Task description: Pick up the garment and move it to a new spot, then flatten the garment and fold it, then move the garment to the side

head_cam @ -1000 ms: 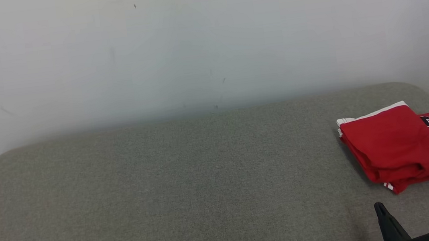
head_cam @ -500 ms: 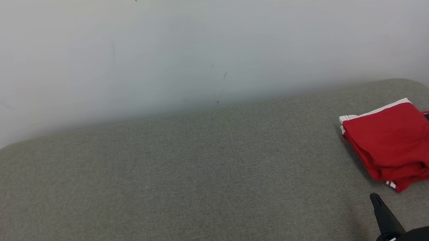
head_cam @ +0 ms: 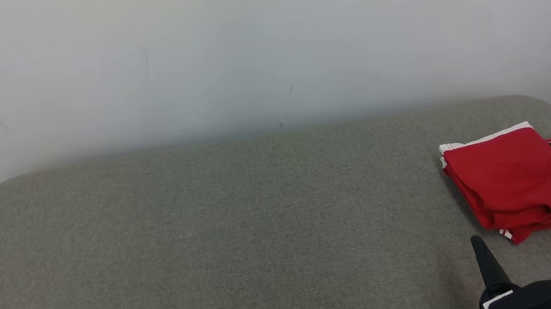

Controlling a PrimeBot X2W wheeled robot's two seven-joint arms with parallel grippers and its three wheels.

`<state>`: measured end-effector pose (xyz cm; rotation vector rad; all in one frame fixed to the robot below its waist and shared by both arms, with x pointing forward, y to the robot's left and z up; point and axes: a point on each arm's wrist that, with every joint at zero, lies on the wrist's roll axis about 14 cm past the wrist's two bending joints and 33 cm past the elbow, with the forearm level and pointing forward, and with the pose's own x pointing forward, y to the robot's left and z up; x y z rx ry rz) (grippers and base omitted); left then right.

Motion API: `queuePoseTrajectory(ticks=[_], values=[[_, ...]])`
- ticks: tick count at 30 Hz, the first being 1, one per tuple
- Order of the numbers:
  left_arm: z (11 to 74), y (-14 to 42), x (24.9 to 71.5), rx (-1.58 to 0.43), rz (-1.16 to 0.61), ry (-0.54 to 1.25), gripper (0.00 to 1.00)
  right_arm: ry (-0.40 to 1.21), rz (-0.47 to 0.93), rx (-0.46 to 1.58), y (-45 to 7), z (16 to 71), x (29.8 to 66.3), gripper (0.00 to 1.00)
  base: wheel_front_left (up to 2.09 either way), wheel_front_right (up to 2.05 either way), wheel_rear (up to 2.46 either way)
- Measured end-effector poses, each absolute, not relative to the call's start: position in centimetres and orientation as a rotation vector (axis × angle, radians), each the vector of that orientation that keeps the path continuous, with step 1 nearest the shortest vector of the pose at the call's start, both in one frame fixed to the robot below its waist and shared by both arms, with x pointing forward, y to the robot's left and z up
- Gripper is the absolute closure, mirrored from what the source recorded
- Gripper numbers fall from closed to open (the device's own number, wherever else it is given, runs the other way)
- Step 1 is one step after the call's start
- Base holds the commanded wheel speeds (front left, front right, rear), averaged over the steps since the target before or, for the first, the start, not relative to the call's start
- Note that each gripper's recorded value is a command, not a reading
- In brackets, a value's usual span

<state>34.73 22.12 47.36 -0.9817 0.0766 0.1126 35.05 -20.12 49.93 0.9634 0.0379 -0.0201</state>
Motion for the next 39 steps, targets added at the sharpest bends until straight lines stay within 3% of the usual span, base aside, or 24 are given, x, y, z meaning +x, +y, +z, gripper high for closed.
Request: queuePoseTrajectory(ticks=[39], values=[[49.1, 21.9, 37.4, -1.34, 0.071, 0.046, 1.0, 0.006, -0.001, 1.331, -19.0, 50.8, 37.6, 1.0, 0.0, 0.0, 0.0]])
